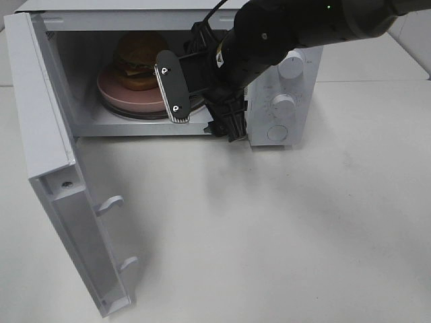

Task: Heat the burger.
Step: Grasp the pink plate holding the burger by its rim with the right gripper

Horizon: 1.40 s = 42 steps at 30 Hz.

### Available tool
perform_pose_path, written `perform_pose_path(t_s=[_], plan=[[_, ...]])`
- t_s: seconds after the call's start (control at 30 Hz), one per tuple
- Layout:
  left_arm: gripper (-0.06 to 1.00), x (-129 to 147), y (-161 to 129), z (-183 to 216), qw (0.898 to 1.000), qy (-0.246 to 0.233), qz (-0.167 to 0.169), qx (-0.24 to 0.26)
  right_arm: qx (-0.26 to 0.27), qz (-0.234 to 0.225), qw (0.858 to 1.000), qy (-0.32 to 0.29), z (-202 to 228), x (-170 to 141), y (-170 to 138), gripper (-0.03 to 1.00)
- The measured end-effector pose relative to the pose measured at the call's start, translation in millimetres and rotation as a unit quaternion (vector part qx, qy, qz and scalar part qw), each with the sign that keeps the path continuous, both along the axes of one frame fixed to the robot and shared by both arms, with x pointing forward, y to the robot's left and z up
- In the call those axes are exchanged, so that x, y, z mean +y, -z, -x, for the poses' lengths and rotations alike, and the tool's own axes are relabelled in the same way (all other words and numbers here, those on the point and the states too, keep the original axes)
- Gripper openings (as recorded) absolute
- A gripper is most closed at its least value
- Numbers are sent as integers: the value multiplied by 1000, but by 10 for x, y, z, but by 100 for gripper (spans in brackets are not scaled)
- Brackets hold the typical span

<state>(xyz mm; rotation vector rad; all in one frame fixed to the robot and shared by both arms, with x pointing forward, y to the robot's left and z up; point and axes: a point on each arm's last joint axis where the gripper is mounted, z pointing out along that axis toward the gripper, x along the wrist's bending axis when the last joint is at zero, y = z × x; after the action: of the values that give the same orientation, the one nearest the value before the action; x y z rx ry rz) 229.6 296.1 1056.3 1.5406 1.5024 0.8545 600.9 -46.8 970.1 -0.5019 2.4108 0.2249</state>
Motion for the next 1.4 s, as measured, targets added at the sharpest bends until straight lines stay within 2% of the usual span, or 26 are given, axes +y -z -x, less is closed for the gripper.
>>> perform_pose_path(t_s=[0.5, 1.4], plan=[[97, 0, 0, 0, 1000, 0, 0, 0, 15, -28, 999, 32, -327, 247, 306, 87], [97, 0, 0, 0, 1000, 0, 0, 0, 25, -50, 997, 59, -711, 531, 560, 81]])
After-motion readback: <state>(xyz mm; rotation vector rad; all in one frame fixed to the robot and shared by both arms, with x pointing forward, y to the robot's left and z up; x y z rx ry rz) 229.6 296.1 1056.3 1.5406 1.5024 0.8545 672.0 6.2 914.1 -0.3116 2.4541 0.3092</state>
